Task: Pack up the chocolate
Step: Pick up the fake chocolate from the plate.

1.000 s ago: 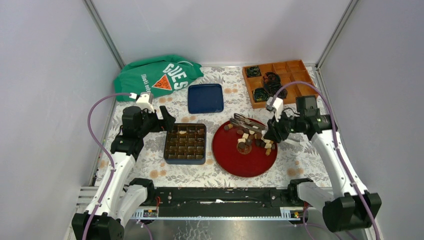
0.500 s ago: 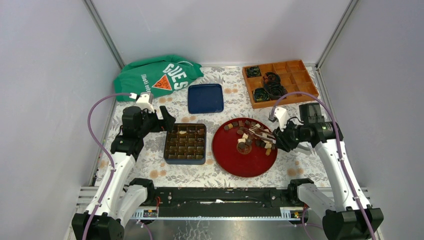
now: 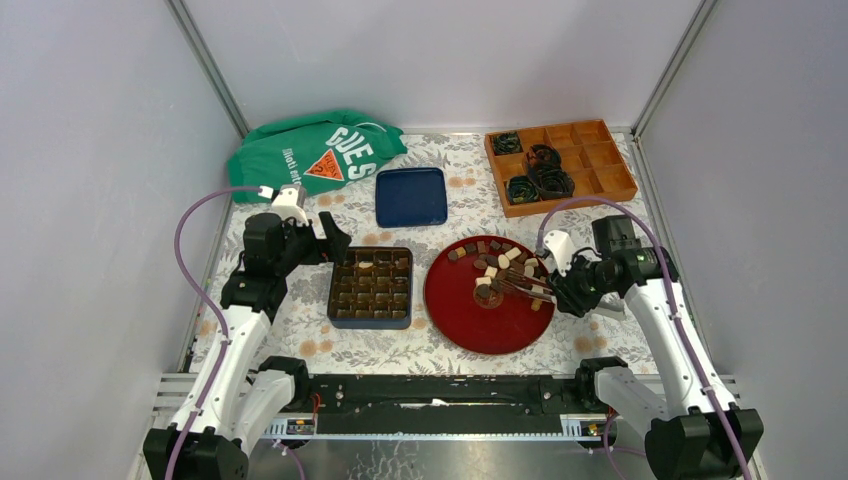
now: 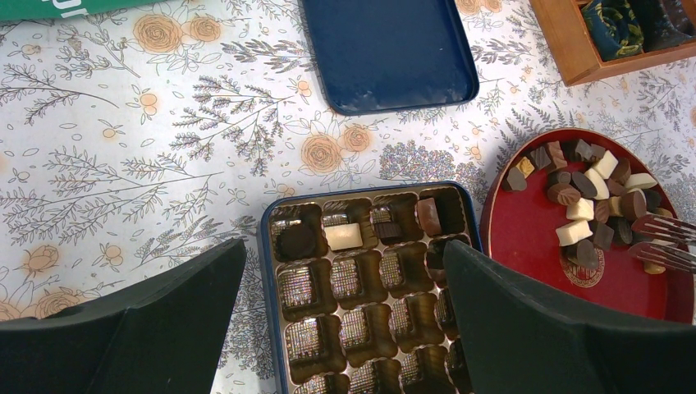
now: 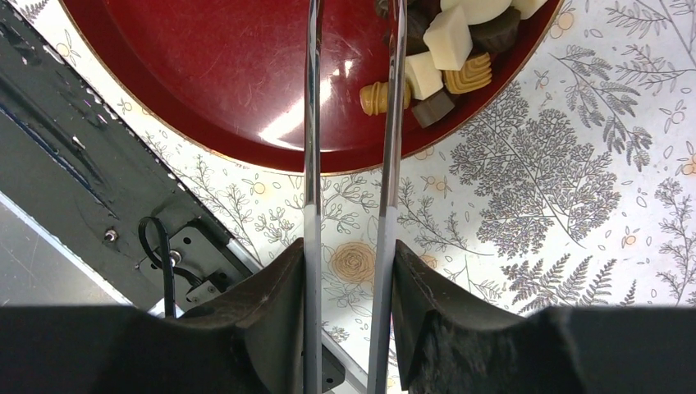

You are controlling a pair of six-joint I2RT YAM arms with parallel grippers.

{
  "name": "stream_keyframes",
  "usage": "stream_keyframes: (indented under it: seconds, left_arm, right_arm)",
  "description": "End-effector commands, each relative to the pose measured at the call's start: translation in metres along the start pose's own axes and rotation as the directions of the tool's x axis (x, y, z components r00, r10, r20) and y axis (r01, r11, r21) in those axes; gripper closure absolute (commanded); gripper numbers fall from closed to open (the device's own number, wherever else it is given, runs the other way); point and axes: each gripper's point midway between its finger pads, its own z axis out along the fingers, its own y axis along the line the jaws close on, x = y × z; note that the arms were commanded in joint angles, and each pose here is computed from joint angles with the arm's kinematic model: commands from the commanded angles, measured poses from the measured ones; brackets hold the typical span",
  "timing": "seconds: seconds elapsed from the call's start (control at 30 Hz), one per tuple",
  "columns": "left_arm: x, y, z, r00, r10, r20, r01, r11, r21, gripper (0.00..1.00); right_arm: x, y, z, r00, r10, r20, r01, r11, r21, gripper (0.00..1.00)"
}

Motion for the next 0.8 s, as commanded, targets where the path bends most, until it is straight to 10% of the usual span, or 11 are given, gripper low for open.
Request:
stream_keyframes:
  seconds: [0.0, 0.77]
  left_arm:
    - [-0.016, -0.004, -0.004, 0.999, 0.018, 0.051, -0.018, 1.0, 0.012, 0.01]
    - [-0.016, -0.003, -0.003, 0.999, 0.016, 0.049, -0.017, 1.0, 0.008, 0.01]
  right_arm:
    - [0.003, 0.002, 0.003, 1.0, -0.014, -0.005, 0.014, 1.0, -0.022, 0.55]
    - [-0.006, -0.006, 0.025, 1.0, 0.002, 0.008, -0.001, 0.997, -0.072, 0.55]
